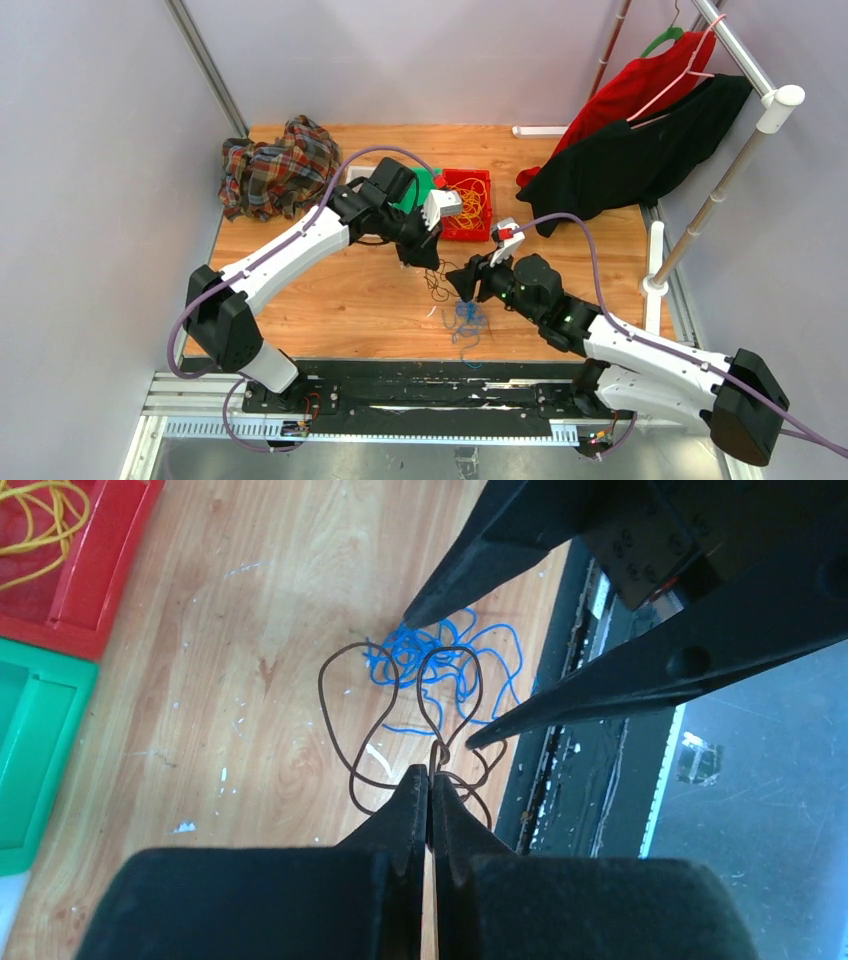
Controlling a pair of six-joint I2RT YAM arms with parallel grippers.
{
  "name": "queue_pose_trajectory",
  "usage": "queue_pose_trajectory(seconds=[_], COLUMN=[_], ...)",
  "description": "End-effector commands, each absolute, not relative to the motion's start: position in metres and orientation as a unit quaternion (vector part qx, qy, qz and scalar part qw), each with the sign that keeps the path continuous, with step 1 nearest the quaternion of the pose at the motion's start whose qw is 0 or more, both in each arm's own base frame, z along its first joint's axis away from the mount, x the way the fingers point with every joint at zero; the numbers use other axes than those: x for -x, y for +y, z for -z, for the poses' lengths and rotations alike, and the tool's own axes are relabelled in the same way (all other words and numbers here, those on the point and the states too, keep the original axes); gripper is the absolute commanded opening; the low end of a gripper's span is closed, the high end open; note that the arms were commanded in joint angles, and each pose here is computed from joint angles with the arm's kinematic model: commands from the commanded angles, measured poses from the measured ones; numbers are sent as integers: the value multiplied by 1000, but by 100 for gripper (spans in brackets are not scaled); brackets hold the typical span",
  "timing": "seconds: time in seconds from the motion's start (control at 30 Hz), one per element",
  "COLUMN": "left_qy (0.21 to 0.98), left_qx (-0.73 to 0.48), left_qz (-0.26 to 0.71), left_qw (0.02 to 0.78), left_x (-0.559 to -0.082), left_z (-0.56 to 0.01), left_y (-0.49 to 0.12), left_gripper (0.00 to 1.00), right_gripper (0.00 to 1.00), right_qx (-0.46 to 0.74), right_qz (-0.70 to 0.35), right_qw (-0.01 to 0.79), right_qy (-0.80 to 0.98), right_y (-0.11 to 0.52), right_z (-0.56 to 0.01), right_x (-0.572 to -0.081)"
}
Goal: Untangle the cables
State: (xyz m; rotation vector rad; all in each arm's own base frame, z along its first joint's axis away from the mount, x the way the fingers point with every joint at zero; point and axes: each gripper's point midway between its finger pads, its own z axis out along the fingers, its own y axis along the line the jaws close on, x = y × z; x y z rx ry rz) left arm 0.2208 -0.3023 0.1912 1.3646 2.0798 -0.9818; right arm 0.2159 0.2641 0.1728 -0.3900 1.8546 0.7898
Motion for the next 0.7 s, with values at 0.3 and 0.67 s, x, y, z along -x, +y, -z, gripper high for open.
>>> queue_pose_trajectory(seconds=[0.3,0.67], left_qy=[697,713], left_qx=[-531,-455], left_qz=[427,378], left_qw=[223,377], left_x=[-185,-282], left_z=[-256,-335], left_y=[-300,-243], left_gripper=[1,1], right_gripper=[48,38], right_qx=[160,130], right_qz=[-324,-283], right_qw=[528,481], right_qy=[768,820], right_y=[293,264], right_z=[-176,-103], right_x=[-236,-223])
